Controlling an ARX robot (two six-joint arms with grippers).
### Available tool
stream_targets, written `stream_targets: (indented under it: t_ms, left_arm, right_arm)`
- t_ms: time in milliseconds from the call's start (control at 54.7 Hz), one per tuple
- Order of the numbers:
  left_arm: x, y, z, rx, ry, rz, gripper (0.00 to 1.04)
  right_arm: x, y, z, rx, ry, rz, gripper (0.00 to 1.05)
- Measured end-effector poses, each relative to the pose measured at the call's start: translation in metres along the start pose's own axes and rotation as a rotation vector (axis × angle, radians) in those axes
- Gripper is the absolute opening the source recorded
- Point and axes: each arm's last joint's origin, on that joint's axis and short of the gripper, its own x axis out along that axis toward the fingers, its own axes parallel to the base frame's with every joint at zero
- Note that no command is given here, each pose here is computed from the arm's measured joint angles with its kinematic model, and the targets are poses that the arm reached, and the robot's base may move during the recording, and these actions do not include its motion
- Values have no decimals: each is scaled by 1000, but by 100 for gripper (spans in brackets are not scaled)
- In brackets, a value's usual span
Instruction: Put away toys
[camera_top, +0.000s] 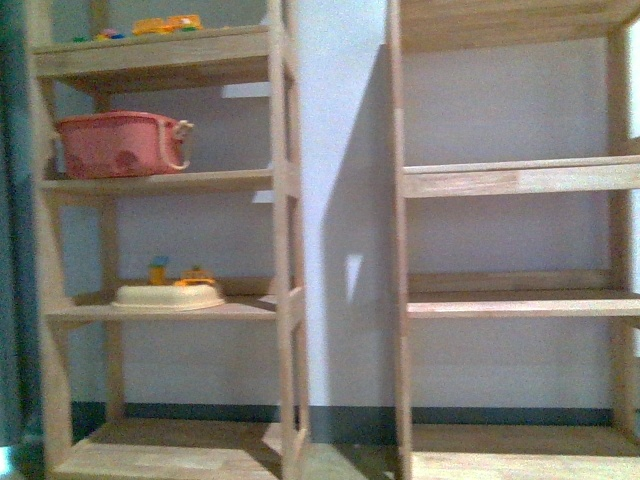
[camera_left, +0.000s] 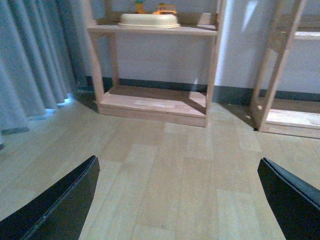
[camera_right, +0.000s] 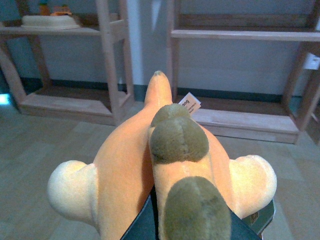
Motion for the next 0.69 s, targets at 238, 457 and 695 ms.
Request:
stream_targets:
  t_ms: [238, 457, 695]
  left_arm:
    - [0, 0, 0, 0, 2, -6, 98]
    - [0, 0, 0, 0, 1, -4, 98]
    - [0, 0, 0, 0, 1, -4, 98]
  right_arm:
    - [0, 0, 0, 0, 0, -12, 7]
    - [0, 0, 0, 0, 0, 6, 7]
    - [0, 0, 0, 0, 0, -2, 7]
